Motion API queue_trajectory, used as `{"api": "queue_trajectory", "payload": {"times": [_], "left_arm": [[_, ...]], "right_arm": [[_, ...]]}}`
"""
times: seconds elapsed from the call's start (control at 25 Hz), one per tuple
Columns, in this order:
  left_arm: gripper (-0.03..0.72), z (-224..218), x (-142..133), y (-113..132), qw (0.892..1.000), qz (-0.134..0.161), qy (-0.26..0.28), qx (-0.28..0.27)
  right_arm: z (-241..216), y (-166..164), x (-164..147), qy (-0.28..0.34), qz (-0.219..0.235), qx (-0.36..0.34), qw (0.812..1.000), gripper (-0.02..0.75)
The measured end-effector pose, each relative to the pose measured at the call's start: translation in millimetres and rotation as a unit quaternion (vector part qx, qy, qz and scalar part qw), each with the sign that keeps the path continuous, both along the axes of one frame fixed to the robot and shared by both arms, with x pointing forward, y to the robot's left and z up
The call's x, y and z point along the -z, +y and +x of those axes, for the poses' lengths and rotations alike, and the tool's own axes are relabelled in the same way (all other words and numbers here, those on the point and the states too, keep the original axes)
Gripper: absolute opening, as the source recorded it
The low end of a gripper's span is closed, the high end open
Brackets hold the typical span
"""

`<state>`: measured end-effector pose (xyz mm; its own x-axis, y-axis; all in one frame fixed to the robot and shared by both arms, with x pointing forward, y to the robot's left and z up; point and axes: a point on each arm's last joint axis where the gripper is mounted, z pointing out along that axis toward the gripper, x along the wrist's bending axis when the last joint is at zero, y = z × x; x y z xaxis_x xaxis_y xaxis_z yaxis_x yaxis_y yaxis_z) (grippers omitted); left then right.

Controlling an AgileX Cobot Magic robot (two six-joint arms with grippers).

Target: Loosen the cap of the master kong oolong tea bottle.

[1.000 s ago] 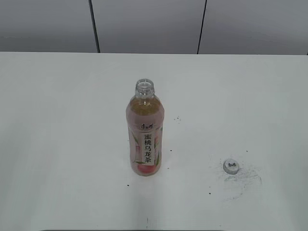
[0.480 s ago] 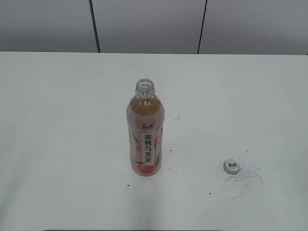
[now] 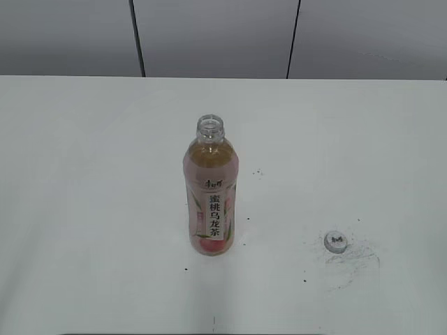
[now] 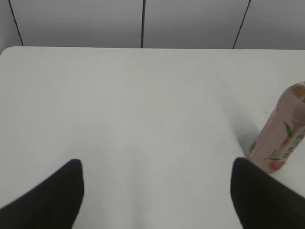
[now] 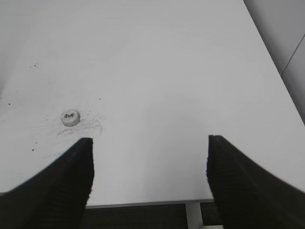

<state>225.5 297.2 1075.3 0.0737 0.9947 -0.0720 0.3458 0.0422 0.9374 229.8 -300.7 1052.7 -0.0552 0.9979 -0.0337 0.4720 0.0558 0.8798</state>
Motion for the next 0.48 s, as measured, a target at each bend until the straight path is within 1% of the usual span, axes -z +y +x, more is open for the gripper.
{"api": "queue_trajectory", "payload": {"times": [0.48], "left_arm": [[0.563,0.0,0.0,0.1,1.0,0.0,0.0,0.003]], "right_arm": [[0.1,0.1,-0.2,-0.001,0.0,0.0,1.0,0.555]]}}
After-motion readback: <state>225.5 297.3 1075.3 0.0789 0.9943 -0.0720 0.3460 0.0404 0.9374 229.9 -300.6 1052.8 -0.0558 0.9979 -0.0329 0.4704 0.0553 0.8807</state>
